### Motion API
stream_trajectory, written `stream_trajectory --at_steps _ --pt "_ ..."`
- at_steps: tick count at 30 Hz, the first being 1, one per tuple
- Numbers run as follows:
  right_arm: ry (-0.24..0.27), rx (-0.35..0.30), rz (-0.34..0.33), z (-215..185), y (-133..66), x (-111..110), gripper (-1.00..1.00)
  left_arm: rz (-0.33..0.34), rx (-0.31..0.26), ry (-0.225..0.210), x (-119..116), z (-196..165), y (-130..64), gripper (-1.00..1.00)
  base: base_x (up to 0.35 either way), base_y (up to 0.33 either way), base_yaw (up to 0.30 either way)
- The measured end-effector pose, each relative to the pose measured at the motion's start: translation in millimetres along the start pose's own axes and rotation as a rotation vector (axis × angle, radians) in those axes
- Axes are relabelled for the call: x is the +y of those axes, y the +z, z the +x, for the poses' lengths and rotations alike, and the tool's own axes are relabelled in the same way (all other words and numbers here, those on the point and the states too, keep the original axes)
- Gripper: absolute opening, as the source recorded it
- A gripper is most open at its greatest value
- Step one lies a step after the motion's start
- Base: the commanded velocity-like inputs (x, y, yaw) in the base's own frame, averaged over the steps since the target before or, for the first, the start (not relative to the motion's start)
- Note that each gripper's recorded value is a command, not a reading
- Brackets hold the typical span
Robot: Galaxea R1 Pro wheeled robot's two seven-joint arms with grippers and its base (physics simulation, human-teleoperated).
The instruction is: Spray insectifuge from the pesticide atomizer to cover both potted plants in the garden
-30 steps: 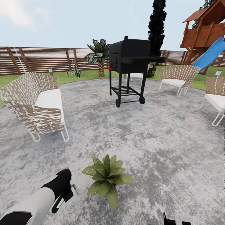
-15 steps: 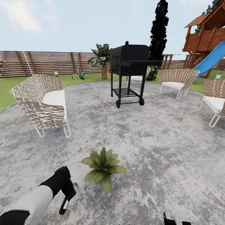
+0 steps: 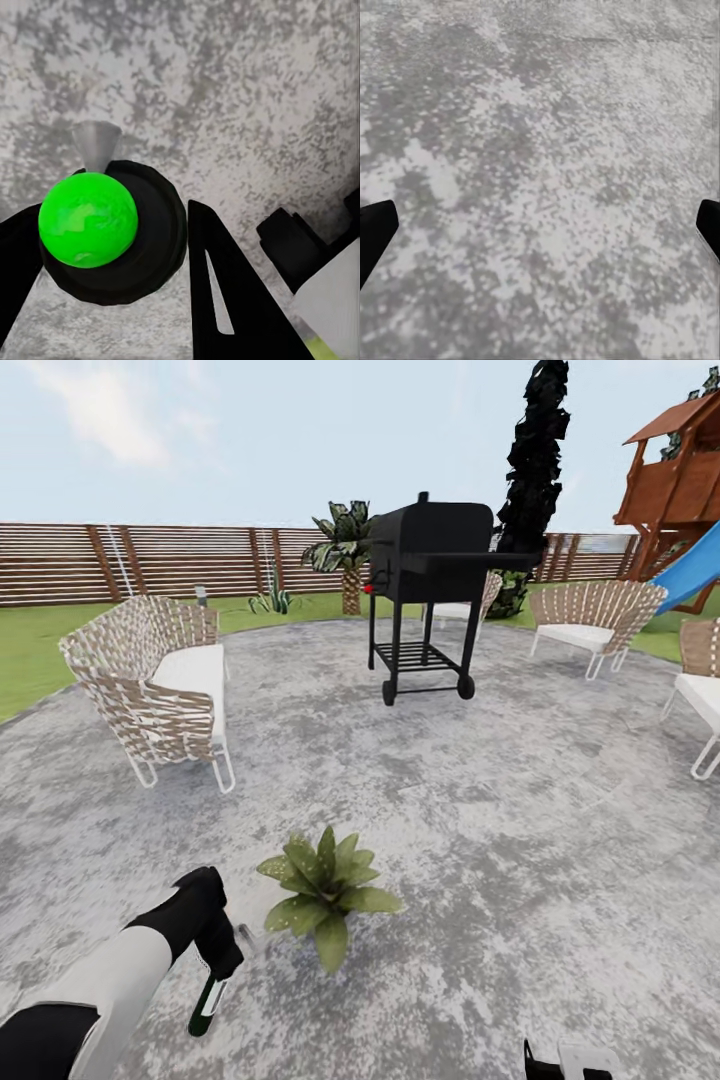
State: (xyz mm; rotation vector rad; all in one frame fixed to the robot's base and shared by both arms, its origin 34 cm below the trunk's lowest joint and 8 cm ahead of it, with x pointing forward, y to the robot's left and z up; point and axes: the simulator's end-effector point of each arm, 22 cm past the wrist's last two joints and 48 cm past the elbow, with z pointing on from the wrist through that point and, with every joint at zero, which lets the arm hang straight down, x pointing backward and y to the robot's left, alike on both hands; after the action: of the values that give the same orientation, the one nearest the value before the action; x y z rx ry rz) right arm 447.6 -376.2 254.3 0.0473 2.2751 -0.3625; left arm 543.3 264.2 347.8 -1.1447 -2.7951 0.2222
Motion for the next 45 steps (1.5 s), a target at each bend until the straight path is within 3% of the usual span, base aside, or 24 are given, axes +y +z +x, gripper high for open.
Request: stream_trajectory --at_steps 8,18,29,40,45 --pt "0.001 0.001 0.001 0.2 0.1 0.0 1.0 -0.016 -0.02 0.004 1.5 -6.3 -2.7 -1.0 0.19 -0.028 0.014" --pt "0.001 0.001 0.001 0.2 0.2 0.0 1.0 -0.014 -0.026 -0.004 0.0 -7.4 -1.2 -1.0 0.001 -0.015 0.249" --pt "0.001 0.001 0.001 0.2 0.3 -0.1 1.0 -0.008 -0.024 -0.005 -1.7 -7.0 0.5 -1.0 -0.124 -0.251 0.036" --pt "0.001 0.001 -0.002 0.4 0.2 1.6 1.0 -0.01 -0.026 -0.009 -0.1 -6.2 0.2 -1.0 -0.191 -0.238 0.262" --pt "0.001 0.001 -0.002 0.2 -0.1 1.7 1.0 -0.029 -0.025 -0.013 3.1 -5.8 1.6 -1.0 0.081 -0.185 0.215"
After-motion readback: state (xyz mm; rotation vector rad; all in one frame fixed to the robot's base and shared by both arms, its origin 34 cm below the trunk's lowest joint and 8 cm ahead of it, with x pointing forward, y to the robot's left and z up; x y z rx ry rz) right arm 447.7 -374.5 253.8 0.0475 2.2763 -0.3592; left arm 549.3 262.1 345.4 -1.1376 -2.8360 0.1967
